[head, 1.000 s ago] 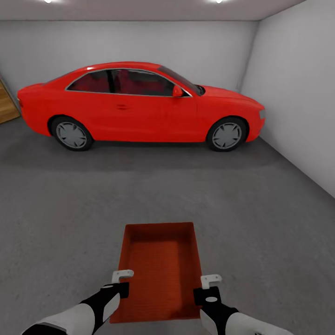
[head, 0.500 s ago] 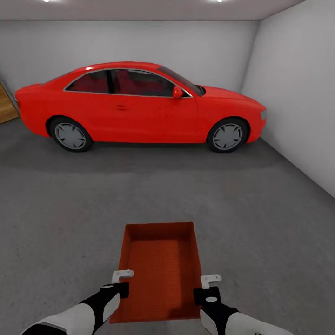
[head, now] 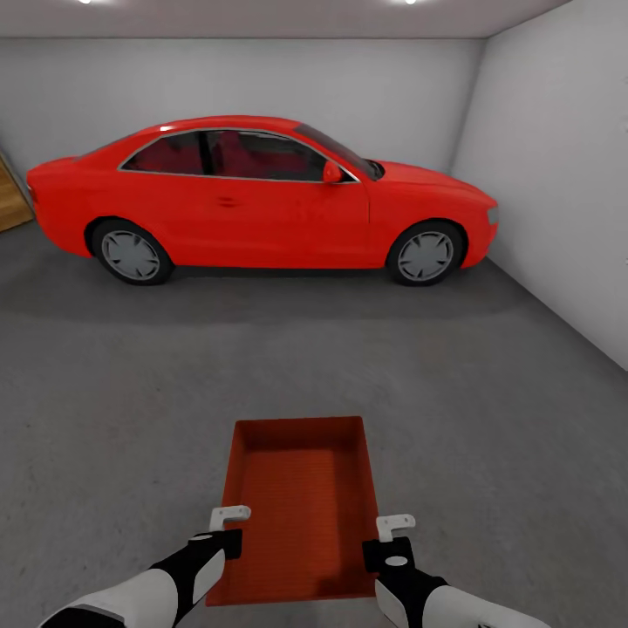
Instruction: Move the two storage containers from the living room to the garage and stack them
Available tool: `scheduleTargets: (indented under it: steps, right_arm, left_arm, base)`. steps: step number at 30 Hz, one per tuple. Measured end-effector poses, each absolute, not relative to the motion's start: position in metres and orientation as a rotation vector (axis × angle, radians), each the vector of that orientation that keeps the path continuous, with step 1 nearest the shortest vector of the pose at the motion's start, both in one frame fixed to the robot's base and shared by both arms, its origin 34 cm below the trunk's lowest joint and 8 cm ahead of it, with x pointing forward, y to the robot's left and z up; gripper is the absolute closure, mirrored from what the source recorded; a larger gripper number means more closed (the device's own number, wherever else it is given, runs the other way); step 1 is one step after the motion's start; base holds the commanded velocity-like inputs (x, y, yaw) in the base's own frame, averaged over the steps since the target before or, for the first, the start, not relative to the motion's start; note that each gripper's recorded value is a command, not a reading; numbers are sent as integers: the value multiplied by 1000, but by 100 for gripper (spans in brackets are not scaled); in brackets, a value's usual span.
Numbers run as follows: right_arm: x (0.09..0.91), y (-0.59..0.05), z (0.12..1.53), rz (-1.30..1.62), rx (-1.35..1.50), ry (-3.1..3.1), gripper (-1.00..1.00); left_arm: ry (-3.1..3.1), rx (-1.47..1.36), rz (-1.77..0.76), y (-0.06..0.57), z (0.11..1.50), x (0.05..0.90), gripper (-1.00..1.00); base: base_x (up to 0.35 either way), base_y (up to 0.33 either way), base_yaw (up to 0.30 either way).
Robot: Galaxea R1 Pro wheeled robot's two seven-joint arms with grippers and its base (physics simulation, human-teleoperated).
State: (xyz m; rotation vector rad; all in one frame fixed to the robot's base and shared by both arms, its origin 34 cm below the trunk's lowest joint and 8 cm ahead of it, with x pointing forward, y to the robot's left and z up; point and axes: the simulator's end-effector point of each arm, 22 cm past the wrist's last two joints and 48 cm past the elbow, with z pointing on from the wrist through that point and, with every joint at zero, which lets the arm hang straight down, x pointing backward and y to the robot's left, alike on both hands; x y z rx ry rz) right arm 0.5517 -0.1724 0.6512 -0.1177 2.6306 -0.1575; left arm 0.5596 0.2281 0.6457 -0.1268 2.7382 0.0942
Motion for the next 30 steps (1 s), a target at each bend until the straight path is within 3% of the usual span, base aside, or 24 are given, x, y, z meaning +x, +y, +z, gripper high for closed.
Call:
scheduleTargets:
  steps: [30]
  right_arm:
    - [552, -172, 651, -157, -117, 2631, 100]
  left_arm:
    - [2739, -127, 94, 228, 646, 560, 100]
  base:
    - [0, 0, -280]
